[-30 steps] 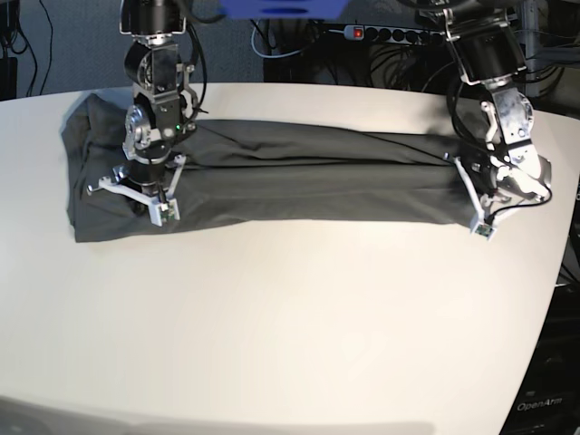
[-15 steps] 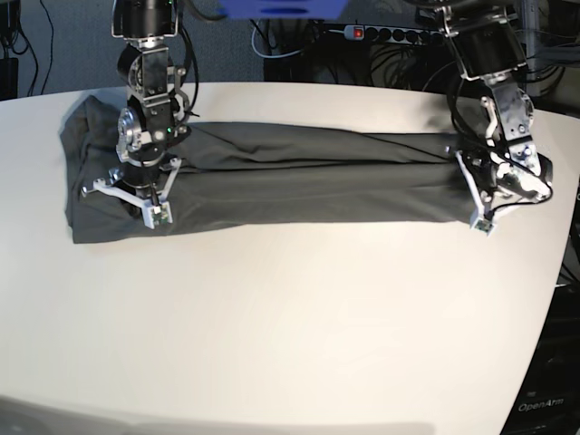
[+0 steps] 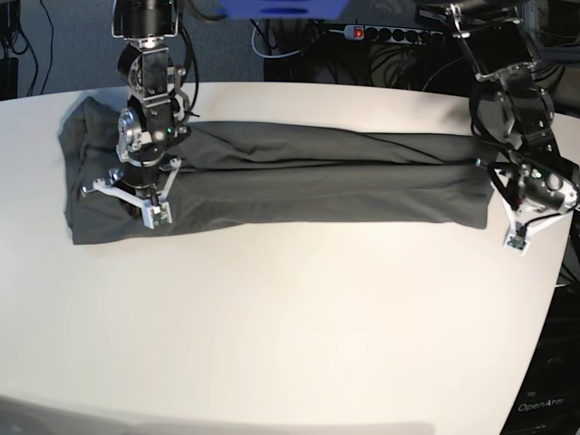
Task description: Fold the T-shirt properly
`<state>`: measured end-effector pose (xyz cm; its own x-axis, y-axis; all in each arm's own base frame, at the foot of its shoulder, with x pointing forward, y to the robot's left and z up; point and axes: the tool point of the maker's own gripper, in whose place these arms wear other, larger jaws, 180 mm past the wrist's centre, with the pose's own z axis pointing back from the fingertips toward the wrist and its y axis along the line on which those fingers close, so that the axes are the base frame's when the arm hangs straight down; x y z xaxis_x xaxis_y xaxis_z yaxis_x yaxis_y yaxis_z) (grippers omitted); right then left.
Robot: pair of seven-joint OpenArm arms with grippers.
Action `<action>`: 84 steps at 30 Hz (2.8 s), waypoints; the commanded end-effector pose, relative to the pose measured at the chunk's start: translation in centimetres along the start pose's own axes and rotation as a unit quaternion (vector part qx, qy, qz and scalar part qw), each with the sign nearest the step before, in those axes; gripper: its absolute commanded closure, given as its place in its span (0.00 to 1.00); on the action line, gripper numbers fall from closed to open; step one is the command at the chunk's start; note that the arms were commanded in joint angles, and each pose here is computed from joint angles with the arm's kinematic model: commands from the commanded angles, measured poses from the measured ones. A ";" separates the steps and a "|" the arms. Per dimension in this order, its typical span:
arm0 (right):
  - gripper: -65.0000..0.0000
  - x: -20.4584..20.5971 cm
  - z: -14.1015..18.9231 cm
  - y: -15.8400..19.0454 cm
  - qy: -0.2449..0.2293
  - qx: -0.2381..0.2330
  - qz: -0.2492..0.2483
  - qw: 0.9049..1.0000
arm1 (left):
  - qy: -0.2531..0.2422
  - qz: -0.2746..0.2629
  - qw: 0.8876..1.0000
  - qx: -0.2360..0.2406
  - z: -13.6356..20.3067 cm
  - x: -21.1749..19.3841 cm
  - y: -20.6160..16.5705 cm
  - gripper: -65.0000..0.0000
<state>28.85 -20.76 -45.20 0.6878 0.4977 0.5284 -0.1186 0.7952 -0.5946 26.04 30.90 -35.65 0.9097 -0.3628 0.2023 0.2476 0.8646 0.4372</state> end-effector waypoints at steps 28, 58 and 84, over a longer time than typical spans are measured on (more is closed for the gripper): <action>1.00 -3.3 0.3 2.3 0.066 0.049 0.002 0.997 | -0.005 0.134 0.987 -0.083 -7.9 -1.7 4.3 0.87; 1.00 -5.5 -0.6 4.7 0.084 0.080 0.015 0.993 | -0.037 0.167 0.974 -0.146 -7.4 -0.3 2.6 0.25; 1.00 -5.6 -0.6 4.7 0.085 0.079 0.017 0.993 | -0.057 0.244 0.924 -0.287 -7.2 0.2 0.2 0.25</action>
<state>30.05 -20.98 -46.27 0.6633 0.4983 0.5583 -0.1054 0.8009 -0.5895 28.74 33.11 -42.08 0.9227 0.1155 0.3677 -0.0131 0.9629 -0.2697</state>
